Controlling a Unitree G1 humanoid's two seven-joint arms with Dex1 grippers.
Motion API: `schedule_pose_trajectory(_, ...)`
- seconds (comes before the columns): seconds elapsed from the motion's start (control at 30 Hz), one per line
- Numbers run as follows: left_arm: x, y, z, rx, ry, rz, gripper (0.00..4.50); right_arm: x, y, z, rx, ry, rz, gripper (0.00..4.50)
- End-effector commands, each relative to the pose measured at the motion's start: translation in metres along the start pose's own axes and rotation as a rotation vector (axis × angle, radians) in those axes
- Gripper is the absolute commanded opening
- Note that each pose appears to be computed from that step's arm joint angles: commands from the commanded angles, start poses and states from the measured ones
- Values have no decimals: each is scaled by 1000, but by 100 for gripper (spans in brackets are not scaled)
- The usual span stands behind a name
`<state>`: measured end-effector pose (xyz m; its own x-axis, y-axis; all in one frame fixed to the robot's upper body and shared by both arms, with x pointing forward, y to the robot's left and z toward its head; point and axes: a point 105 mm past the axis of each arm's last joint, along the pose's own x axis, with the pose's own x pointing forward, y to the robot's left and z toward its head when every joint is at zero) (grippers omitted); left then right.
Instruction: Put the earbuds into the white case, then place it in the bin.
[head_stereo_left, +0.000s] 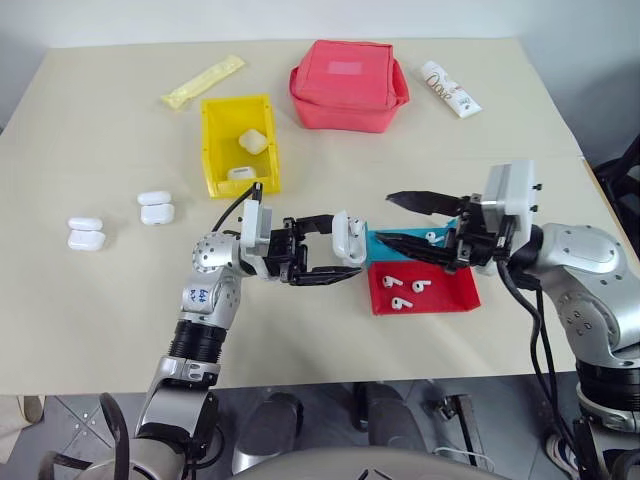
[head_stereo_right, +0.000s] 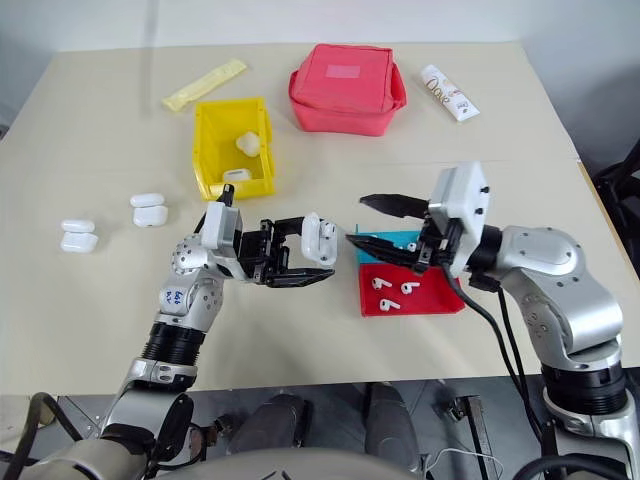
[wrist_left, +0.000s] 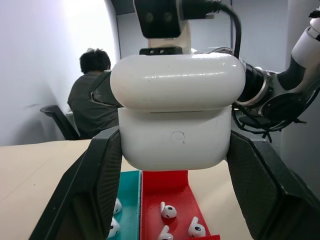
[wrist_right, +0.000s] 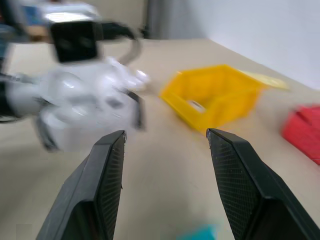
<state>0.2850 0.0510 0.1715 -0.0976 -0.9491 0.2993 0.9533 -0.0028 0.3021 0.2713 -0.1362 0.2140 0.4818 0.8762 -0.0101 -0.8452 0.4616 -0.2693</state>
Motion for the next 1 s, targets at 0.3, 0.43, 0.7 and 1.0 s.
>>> schedule_pose_trajectory(0.3,-35,22,5,30,66,138,276,-125,19,-33,106,253,-439,267)
schedule_pose_trajectory(0.43,-44,31,5,41,91,172,276,-151,28,-42,144,313,-526,267)
schedule_pose_trajectory(0.7,-58,43,8,85,124,225,276,-141,27,-33,123,359,-488,267)
schedule_pose_trajectory(1.0,-53,28,9,99,102,236,276,-74,-13,-15,-30,440,-307,267)
